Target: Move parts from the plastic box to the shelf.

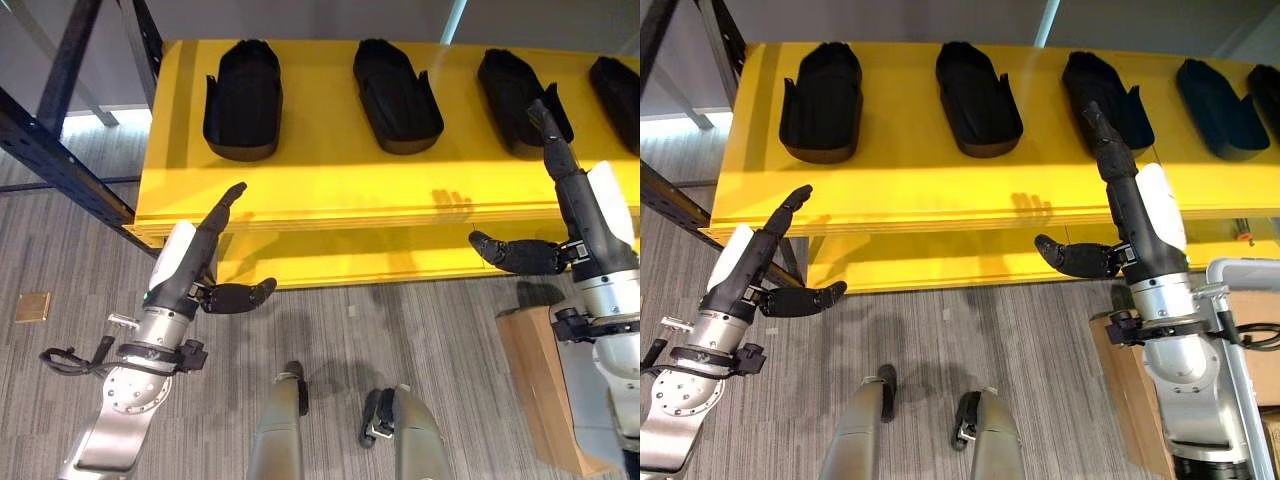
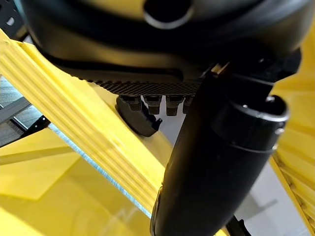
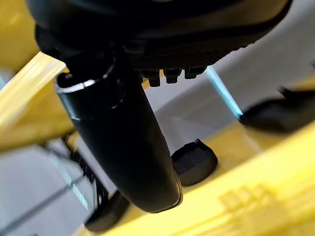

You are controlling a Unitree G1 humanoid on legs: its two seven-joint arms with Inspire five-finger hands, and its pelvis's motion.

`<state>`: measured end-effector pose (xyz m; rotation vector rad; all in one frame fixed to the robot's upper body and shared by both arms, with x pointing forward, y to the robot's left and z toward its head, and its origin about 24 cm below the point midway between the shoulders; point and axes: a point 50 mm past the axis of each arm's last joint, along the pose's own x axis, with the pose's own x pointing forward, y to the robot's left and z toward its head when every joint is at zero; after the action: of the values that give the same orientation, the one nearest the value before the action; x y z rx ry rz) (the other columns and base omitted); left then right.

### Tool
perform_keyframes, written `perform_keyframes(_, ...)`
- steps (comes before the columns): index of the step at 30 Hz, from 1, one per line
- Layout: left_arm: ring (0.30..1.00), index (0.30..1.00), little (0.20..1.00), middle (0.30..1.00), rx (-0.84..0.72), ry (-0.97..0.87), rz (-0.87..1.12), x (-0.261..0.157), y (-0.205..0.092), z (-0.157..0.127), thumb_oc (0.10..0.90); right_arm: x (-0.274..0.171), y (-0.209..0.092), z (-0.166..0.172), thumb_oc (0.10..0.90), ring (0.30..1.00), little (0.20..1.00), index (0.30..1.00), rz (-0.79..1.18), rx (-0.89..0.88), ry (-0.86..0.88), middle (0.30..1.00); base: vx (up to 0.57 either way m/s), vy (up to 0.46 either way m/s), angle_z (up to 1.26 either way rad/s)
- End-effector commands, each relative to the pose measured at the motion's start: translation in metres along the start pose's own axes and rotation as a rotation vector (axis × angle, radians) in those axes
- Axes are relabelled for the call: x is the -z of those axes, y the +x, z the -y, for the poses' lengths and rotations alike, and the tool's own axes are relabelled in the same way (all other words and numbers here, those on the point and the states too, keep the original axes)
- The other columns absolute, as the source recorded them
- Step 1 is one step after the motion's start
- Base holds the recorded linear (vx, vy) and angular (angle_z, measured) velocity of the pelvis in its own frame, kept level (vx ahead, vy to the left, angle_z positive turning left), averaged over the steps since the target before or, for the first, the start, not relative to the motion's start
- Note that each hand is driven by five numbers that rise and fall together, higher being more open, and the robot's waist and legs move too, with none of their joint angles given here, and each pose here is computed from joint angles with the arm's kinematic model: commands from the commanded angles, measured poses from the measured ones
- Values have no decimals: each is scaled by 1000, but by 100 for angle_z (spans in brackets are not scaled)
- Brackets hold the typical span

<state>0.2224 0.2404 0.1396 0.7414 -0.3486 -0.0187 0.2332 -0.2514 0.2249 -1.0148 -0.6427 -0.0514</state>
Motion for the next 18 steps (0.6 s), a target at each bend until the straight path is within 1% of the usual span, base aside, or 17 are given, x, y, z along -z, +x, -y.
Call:
perform_keyframes(1, 1000, 1000, 1000, 1000, -129, 0, 253, -37, 16, -21, 900, -26, 35, 27, 900, 1000, 1000, 1000, 205, 166, -41, 1000, -107, 2, 4)
perform_keyframes(3, 1000, 1000, 1000, 1000, -133, 0, 252, -36, 16, -21, 900, -26, 37, 26, 900, 1000, 1000, 1000, 209, 166, -41, 1000, -7, 1, 2)
perform_keyframes(5, 1000, 1000, 1000, 1000, -106, 19, 259, -37, 18, -19, 900, -32, 61, 34, 900, 1000, 1000, 1000, 244, 127, -52, 1000, -17, -1, 1)
perform_keyframes(6, 1000, 1000, 1000, 1000, -112, 13, 259, -37, 18, -21, 900, -30, 68, 33, 900, 1000, 1000, 1000, 239, 117, -34, 1000, 45, -18, 7)
perform_keyframes(8, 1000, 1000, 1000, 1000, -125, -2, 259, -36, 17, -22, 900, -33, 91, 33, 900, 1000, 1000, 1000, 243, 75, -34, 1000, -29, -7, 13)
perform_keyframes(13, 1000, 1000, 1000, 1000, -132, -38, 251, -34, 16, -19, 900, -32, 112, 34, 900, 1000, 1000, 1000, 222, 80, -4, 1000, -16, 1, 13)
perform_keyframes(18, 1000, 1000, 1000, 1000, -133, -65, 238, -32, 15, -17, 900, -34, 126, 30, 900, 1000, 1000, 1000, 213, 90, 34, 1000, 9, -4, 2)
